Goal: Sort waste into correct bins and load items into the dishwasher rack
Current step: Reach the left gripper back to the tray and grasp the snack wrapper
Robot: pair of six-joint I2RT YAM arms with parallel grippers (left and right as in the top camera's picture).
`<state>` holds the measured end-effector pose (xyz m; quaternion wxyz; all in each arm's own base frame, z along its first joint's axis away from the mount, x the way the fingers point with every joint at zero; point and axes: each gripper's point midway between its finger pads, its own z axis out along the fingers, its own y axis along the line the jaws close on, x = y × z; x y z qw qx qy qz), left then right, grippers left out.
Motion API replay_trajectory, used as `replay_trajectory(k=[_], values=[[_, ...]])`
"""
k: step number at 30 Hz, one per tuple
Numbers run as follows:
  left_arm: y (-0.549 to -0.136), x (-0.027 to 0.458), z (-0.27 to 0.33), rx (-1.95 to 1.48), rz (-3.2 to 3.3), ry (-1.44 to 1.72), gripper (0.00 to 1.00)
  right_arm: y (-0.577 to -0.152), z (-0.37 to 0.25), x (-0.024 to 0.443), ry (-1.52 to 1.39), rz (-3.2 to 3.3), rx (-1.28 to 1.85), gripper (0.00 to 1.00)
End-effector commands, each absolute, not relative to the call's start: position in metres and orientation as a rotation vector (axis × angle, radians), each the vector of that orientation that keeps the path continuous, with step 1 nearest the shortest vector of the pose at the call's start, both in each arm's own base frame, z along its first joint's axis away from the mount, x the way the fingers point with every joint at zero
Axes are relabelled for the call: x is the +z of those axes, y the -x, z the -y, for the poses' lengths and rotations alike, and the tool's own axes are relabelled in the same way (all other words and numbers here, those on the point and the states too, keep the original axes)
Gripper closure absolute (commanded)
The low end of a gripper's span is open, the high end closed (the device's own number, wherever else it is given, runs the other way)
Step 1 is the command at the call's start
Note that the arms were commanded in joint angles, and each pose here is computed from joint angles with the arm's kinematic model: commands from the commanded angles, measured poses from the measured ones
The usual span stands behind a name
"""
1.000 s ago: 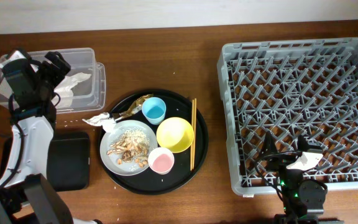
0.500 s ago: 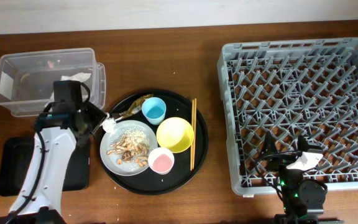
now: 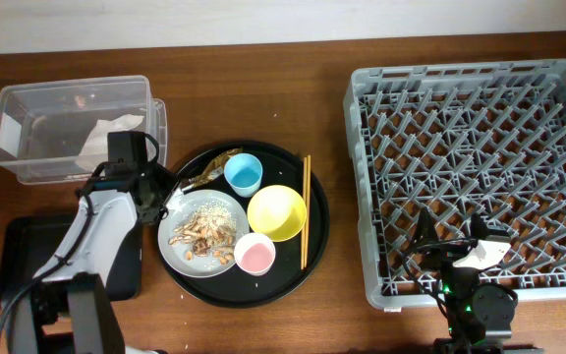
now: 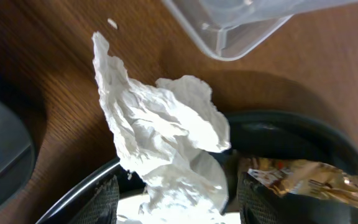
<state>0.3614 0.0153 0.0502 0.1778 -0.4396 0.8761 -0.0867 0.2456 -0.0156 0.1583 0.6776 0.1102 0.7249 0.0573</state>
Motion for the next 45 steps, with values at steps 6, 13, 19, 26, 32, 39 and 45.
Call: replay_trajectory(k=[6,13,19,26,32,39,45], values=[[-0.36,0.056,-0.011,-0.279,-2.472,1.25,0.99,-0.245,0.017,0.155,-0.255,-1.633,0.128,0.01],[-0.349,0.175,-0.02,-0.365,-2.171,1.117,0.99,-0.245,0.017,0.155,-0.255,-1.633,0.128,0.01],[-0.439,0.25,-0.076,-0.115,-1.711,0.845,0.99,-0.245,0.017,0.155,-0.255,-1.633,0.128,0.01],[-0.492,0.177,-0.117,0.018,-1.849,0.751,0.01,-0.245,0.017,0.155,-0.255,-1.633,0.128,0.01],[-0.434,0.203,0.009,-0.692,-2.149,0.419,0.01,-0.245,0.017,0.155,-0.255,-1.633,0.128,0.01],[-0.355,0.178,0.044,-0.78,-2.447,0.245,0.01,-0.245,0.017,0.155,-0.255,-1.633,0.128,0.01],[-0.323,0.16,0.078,-0.6,-2.613,0.123,0.01,-0.245,0.017,0.155,-0.255,-1.633,0.128,0.01]])
